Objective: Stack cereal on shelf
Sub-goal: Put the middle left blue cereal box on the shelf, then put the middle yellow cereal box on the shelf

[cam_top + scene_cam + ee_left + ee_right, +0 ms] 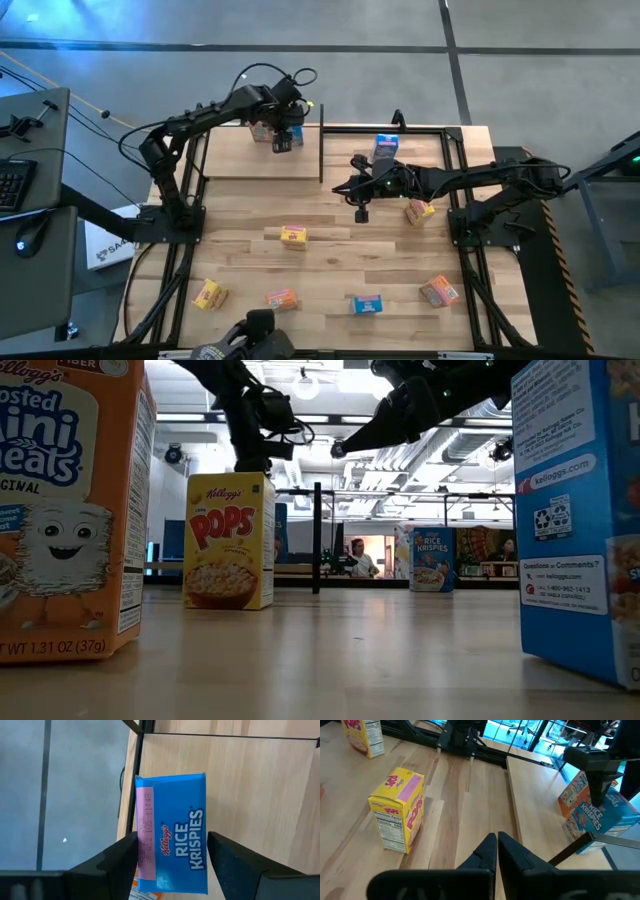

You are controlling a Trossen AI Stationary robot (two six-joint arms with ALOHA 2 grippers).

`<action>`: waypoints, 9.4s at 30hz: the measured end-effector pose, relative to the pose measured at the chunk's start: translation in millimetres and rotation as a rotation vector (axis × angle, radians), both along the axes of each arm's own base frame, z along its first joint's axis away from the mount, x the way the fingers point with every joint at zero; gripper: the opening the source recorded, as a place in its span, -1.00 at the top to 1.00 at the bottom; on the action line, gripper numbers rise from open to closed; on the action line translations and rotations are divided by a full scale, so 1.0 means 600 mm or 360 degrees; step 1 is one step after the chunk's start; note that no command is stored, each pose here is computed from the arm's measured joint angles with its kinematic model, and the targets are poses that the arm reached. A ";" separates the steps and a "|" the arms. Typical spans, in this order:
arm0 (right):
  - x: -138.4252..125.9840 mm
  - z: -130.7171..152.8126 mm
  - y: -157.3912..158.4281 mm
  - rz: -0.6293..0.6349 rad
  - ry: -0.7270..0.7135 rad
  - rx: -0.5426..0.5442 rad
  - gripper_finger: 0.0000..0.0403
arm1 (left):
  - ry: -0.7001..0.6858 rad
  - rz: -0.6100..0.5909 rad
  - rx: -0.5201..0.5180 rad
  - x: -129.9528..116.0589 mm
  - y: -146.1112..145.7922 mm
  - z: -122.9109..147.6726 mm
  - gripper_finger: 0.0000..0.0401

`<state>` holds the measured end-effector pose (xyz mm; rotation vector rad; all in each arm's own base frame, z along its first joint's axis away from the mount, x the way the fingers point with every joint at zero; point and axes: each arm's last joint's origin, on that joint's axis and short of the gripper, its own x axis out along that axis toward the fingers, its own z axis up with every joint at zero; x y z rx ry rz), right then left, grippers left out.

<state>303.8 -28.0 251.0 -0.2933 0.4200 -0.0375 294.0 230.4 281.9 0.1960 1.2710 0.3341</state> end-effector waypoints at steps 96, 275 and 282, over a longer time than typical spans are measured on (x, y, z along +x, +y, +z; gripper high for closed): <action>-0.002 -0.003 -0.009 -0.0069 0.0013 0.0154 1.00 | -0.0459 -0.0523 -0.0719 -0.050 -0.392 0.015 0.17; 0.000 0.002 -0.013 -0.0099 -0.0019 -0.0046 0.79 | -0.0037 0.0865 0.0154 -0.226 -0.134 -0.128 1.00; 0.000 0.002 -0.013 -0.0099 -0.0019 -0.0046 0.79 | -0.0060 0.0876 0.0135 -0.219 -0.128 -0.136 1.00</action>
